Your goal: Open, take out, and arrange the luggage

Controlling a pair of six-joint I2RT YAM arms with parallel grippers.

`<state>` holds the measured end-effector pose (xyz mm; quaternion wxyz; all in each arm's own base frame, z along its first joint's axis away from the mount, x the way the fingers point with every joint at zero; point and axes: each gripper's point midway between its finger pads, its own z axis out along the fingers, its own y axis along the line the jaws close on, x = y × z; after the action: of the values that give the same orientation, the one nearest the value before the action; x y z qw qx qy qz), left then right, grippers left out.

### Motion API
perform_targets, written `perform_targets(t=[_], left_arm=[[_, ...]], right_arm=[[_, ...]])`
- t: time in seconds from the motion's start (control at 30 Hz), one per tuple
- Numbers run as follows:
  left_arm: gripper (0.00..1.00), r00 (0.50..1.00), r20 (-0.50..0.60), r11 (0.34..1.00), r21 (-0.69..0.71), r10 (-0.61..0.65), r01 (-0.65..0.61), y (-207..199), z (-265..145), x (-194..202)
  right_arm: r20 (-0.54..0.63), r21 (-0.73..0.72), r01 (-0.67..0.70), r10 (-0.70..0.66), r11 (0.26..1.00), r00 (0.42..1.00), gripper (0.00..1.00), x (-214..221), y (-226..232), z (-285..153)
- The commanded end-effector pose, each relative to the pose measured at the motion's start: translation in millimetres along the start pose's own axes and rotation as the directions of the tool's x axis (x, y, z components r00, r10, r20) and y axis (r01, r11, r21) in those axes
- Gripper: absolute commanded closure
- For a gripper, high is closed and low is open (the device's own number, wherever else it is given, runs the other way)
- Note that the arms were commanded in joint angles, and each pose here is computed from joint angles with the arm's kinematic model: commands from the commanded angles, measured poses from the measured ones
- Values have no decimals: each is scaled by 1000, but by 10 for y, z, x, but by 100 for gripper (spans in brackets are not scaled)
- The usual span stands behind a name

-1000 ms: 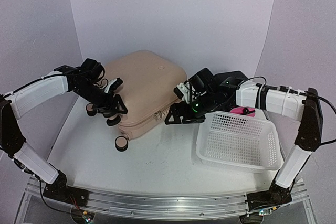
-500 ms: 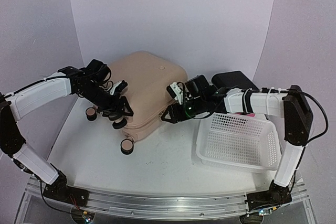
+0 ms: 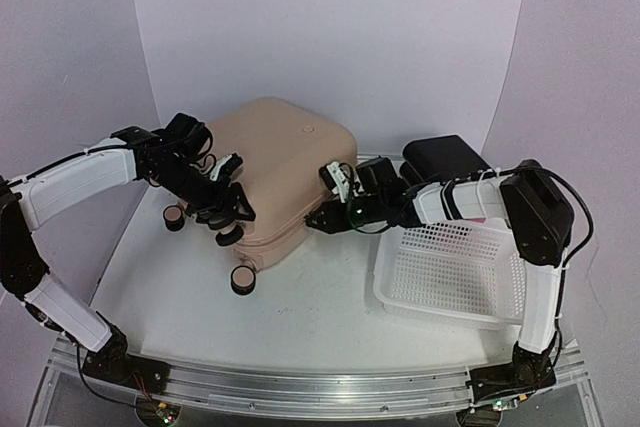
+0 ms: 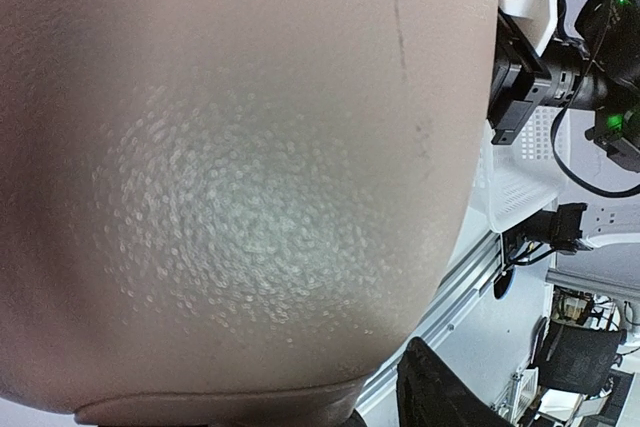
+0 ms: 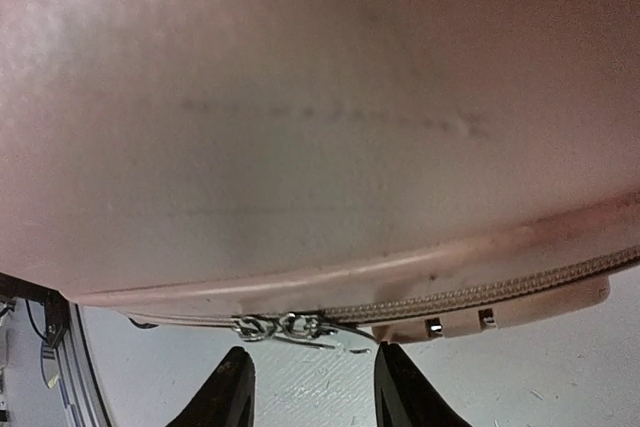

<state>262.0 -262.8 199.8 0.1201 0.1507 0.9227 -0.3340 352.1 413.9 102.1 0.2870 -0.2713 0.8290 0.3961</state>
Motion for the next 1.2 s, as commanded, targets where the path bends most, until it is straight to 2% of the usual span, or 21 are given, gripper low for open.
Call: perform_targets(t=[0.0, 0.07, 0.17, 0.47, 0.57, 0.77, 1.17], left_arm=[[79, 993, -18, 971, 210, 119, -113, -610, -80, 71], [80, 993, -13, 968, 221, 121, -115, -648, -90, 61], [81, 993, -10, 967, 226, 121, -116, -670, -97, 47], [83, 992, 1, 966, 225, 127, -124, -688, -120, 26], [83, 992, 0, 967, 224, 127, -123, -685, -117, 26], [84, 992, 1, 966, 226, 126, -123, -691, -118, 19], [84, 993, 1, 964, 237, 120, -117, -717, -148, 36]], right_arm=[[80, -96, 40, -32, 995, 996, 62, -194, 198, 60], [72, -116, 30, -22, 993, 997, 70, -185, 218, 94], [85, -101, 25, -16, 995, 996, 71, -164, 194, 52], [105, -59, 14, -8, 998, 994, 53, -136, 200, -148], [96, -64, 8, -2, 998, 995, 52, -86, 228, -197], [86, -104, 21, -12, 994, 996, 63, -84, 291, -164], [120, -121, 45, -30, 992, 992, 65, -260, 292, -16]])
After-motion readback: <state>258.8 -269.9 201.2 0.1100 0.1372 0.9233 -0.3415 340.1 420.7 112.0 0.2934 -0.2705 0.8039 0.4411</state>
